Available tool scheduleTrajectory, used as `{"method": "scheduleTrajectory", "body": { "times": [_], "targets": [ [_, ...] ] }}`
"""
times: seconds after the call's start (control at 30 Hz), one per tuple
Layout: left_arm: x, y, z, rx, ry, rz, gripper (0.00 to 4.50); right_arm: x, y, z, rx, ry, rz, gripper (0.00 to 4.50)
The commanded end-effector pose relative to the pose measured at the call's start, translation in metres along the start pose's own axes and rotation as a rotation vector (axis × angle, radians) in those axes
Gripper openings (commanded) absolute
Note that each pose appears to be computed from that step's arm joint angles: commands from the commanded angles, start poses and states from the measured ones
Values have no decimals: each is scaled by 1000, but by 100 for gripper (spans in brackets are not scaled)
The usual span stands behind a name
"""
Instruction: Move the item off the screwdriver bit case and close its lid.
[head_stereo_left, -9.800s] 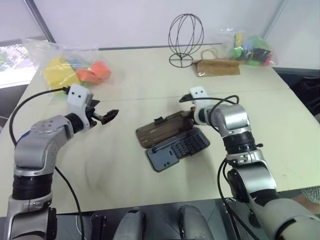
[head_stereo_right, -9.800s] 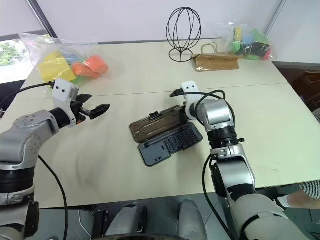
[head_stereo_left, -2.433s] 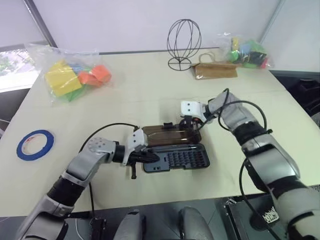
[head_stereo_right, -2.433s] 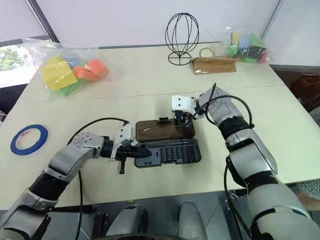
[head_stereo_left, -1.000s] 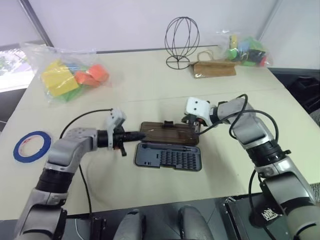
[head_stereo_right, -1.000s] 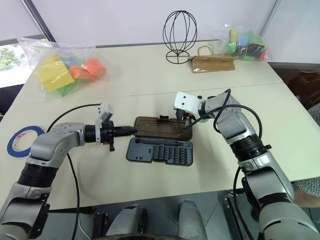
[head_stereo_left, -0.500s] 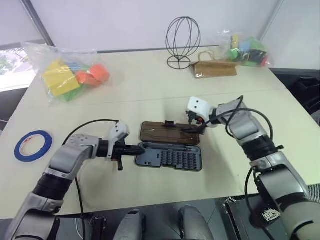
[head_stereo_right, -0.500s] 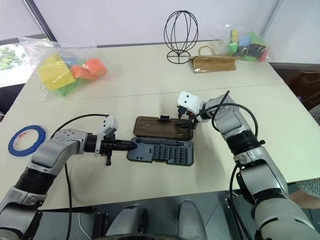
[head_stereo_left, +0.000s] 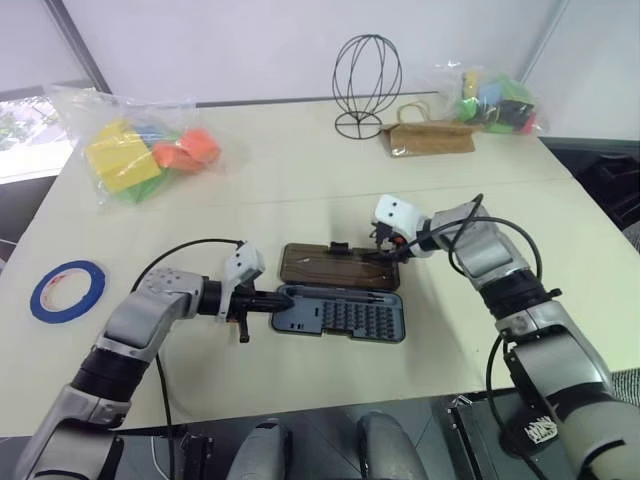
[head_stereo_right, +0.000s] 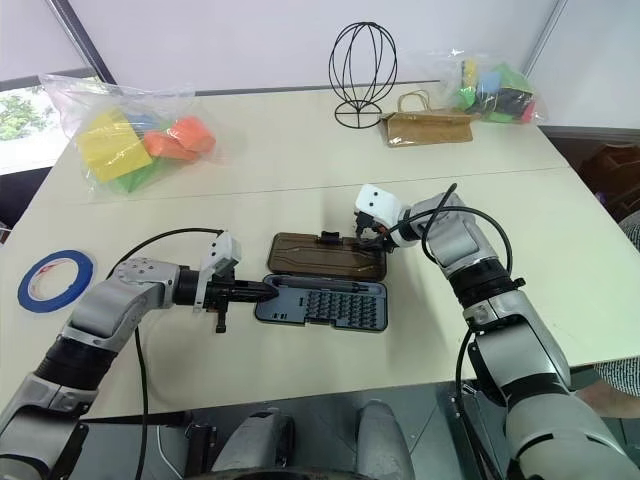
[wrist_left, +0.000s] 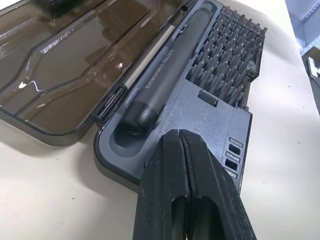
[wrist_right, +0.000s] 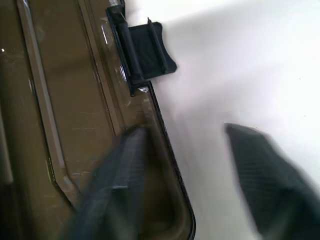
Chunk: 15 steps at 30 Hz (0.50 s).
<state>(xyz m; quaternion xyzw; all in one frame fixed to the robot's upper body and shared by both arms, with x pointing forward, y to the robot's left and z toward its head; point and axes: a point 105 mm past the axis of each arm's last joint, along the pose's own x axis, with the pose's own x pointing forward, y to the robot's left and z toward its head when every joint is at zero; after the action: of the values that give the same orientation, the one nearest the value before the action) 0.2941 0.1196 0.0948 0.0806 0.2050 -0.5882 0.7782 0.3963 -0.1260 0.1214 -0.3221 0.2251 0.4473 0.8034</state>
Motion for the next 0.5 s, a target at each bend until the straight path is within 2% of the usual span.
{"method": "scheduleTrajectory", "body": {
  "times": [0.03,0.07,0.37,0.5],
  "targets": [
    [2,-3,-5,6,19,0,0,1,0,-3,-3,20,9,52],
    [2,-3,-5,7,18,1,0,2,2,-5,-9,27,21,6],
    [2,0,-3,12,10,12,0,4,10,-6,-51,43,64,6],
    [3,1,-2,11,5,15,0,1,9,10,-173,-6,39,6]
  ]
}}
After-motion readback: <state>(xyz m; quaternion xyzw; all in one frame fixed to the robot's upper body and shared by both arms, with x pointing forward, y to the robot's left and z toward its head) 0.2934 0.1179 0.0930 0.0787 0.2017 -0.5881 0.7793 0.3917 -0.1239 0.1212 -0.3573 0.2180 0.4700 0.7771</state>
